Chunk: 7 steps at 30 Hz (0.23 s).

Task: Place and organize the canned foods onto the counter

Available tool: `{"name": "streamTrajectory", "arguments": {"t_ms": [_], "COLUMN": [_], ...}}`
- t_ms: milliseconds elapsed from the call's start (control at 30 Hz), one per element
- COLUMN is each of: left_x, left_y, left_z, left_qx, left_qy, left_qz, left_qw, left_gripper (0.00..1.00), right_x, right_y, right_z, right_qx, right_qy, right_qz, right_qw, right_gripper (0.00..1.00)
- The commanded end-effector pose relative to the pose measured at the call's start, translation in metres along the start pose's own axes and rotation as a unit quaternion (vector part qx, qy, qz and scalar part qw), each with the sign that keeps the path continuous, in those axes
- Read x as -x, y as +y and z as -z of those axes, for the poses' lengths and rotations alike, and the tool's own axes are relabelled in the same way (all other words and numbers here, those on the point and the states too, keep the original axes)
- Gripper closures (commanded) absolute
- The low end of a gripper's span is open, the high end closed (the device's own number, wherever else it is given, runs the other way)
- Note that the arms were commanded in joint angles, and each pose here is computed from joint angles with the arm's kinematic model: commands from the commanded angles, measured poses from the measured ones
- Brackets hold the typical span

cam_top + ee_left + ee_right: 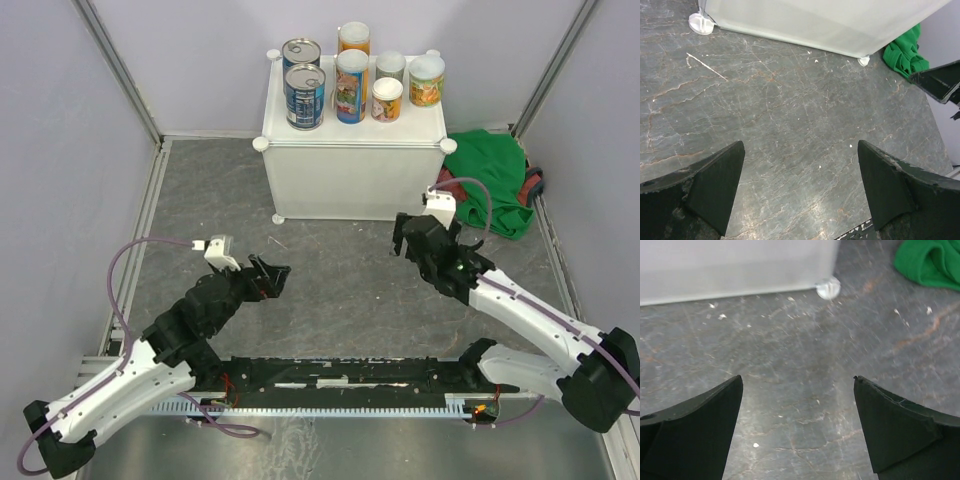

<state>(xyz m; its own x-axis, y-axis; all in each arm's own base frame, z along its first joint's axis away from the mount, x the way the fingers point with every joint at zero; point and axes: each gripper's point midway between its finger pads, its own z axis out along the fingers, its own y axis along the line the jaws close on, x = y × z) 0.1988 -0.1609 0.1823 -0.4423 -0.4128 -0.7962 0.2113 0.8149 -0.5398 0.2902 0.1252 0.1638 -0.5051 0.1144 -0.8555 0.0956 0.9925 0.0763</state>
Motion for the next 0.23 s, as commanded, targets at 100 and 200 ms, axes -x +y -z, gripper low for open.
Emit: {"name": "streamTrajectory", "arguments": {"t_ms": [100, 200], "left_x": [-0.001, 0.000], "left_y": [0.001, 0.001], "left_z": [0.002, 0.005], "left_qx": [-0.008, -0.010], "left_qy": [-0.009, -0.012], "left_qz": [0.020, 0.021], "left_qw": [1.000, 1.000], "left_gripper": [0.00, 0.00], "right_x": [-0.038, -0.043], "right_y": [-0.032, -0.036], "right_z": [0.004, 0.009], "right_qx": [-0.058, -0.049], "right_qy": [0.007, -0.003], "right_qz": [-0.037, -0.052], "right_qw": [0.998, 0.997], "right_gripper": [0.01, 0.01]}}
